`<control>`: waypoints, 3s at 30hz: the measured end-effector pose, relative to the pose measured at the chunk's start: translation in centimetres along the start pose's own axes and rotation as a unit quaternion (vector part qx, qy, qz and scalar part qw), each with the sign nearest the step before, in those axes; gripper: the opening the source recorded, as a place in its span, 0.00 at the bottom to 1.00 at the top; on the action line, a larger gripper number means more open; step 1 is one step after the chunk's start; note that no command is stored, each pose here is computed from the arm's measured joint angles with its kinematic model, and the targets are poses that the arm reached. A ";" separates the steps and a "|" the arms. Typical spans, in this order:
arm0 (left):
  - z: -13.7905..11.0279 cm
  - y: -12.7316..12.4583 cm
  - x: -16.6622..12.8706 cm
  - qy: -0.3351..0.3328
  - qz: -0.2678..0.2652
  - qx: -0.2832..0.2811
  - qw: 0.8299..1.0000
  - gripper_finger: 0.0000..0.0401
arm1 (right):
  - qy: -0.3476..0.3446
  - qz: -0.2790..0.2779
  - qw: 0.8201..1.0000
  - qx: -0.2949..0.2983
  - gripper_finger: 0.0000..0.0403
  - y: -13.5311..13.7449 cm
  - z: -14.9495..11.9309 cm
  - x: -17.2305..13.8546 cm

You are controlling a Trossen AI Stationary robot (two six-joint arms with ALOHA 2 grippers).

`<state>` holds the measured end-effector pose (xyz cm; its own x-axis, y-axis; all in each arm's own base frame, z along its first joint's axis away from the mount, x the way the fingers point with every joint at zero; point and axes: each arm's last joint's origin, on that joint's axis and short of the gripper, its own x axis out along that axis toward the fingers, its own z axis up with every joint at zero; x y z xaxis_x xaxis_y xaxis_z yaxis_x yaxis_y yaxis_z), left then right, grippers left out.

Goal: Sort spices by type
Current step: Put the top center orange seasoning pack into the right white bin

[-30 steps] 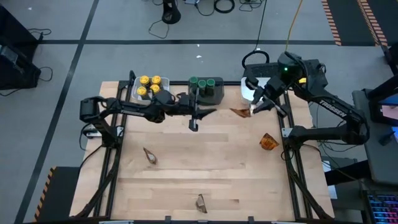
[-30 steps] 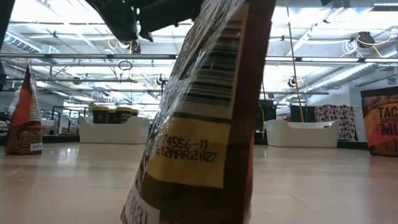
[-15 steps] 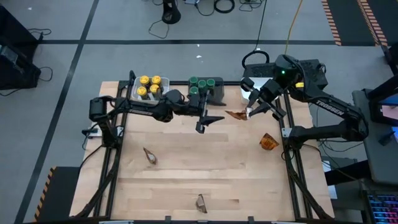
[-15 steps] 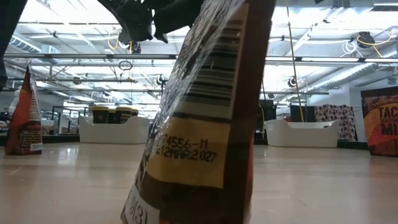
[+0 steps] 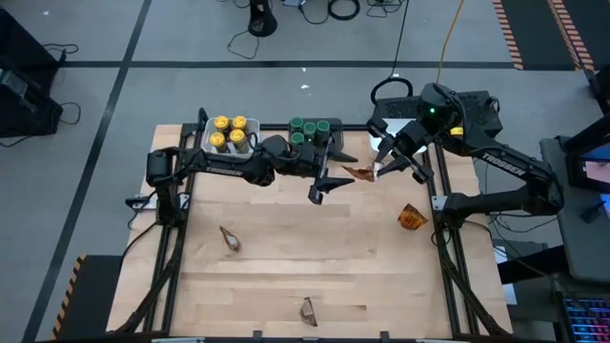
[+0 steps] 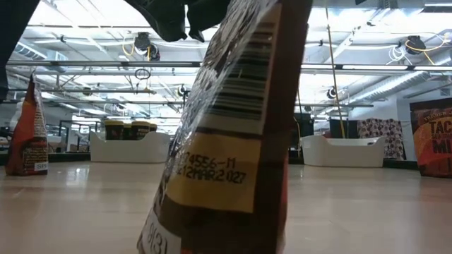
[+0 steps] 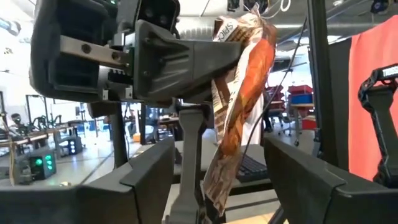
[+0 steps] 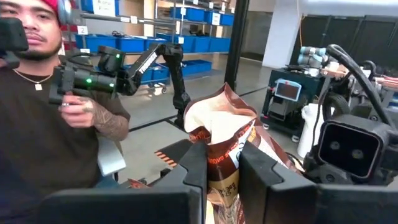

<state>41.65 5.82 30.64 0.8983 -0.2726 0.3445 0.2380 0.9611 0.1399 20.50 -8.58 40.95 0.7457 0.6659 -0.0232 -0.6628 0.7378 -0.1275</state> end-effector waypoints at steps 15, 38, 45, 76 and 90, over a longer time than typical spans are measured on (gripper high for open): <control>-0.1 0.2 0.0 0.004 0.034 -0.001 0.999 0.03 | 0.005 -0.012 1.000 -0.004 0.11 0.0 -0.1 0.0; 6.6 3.5 -4.2 0.197 0.228 0.051 0.952 0.01 | 0.208 -0.409 0.888 0.023 0.67 3.2 -0.7 -5.6; 8.8 2.5 -4.2 0.324 0.159 0.012 0.932 0.00 | 0.236 -0.443 0.865 0.027 0.66 3.4 -0.9 -5.9; -2.3 -2.4 -3.6 0.822 0.057 -0.129 0.552 0.00 | 0.219 -0.449 0.866 0.033 0.66 2.7 -0.9 -5.8; -3.1 -1.8 -2.1 0.832 0.040 -0.110 0.542 0.03 | 0.254 -0.432 0.863 0.064 0.66 3.2 -1.7 -5.8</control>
<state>40.48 4.75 26.77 -0.0448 0.0100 -0.9989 0.0477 0.9988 0.0079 14.20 -10.29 38.98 0.8771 -0.2504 -0.4099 0.1784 0.9621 -0.2061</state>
